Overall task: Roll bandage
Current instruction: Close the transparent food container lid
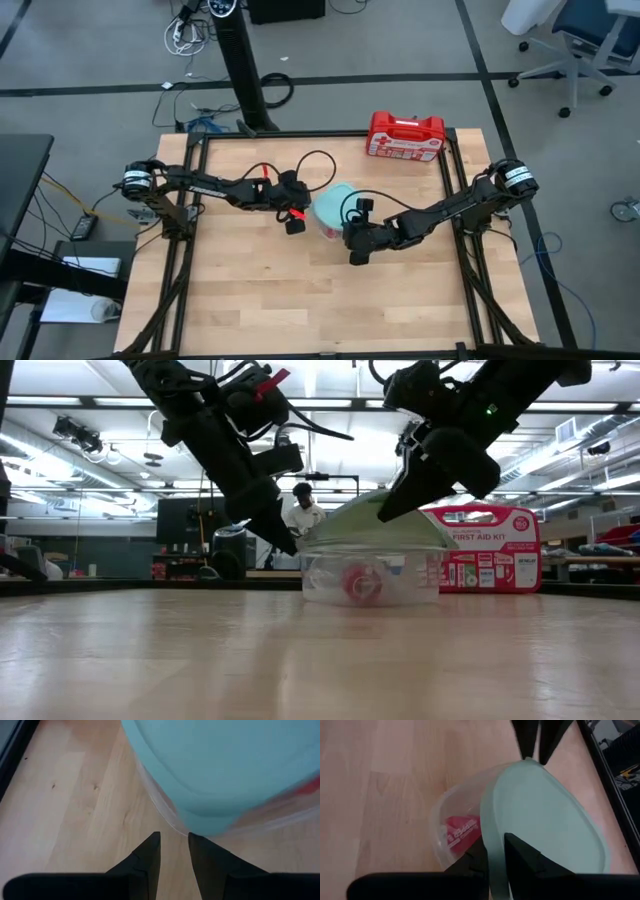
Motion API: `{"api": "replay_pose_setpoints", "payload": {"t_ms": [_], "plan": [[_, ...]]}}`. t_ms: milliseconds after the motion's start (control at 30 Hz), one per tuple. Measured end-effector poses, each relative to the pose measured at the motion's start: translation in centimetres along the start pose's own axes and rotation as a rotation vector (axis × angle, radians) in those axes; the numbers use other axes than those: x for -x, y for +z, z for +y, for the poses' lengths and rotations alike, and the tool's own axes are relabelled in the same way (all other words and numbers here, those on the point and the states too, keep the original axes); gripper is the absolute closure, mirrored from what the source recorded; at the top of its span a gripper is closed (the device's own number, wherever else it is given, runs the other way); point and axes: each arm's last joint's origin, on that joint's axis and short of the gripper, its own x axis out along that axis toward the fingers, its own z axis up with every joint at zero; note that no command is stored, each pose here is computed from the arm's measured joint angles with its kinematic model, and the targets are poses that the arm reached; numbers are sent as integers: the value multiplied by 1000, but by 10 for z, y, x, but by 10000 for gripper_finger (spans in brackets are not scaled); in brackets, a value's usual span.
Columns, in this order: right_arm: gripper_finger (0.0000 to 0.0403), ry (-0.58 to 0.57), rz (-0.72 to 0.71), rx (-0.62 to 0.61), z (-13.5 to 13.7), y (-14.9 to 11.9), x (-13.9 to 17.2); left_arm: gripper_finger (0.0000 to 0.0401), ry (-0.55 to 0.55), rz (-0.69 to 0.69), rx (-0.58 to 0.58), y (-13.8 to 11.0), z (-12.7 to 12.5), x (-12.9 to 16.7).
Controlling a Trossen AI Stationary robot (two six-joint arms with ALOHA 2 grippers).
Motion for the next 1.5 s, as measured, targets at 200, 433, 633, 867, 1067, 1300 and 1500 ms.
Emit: {"api": "replay_pose_setpoints", "payload": {"t_ms": [200, 433, 633, 867, 1067, 1300, 1500], "plan": [[357, 21, -19, -19, 0, 3, 0, 290, -32, 74, -31, -8, -2, -1], [357, 46, -35, -33, 0, 5, -1, 290, -48, 37, 2, -4, -6, 0], [356, 72, -48, -45, 0, 6, -1, 290, -55, 24, 26, -3, -10, 1], [335, 100, -55, -51, 0, 7, -1, 290, -51, -9, 55, 0, -12, 1], [305, 127, -48, -66, -4, 7, -5, 290, -51, -31, 63, 2, -12, 1], [285, 200, -35, -48, -4, 6, -6, 290, -59, -10, 53, 0, -12, 1], [284, 239, -38, 3, -5, 6, -7, 290, -51, -10, 50, 1, -12, 1]]}}
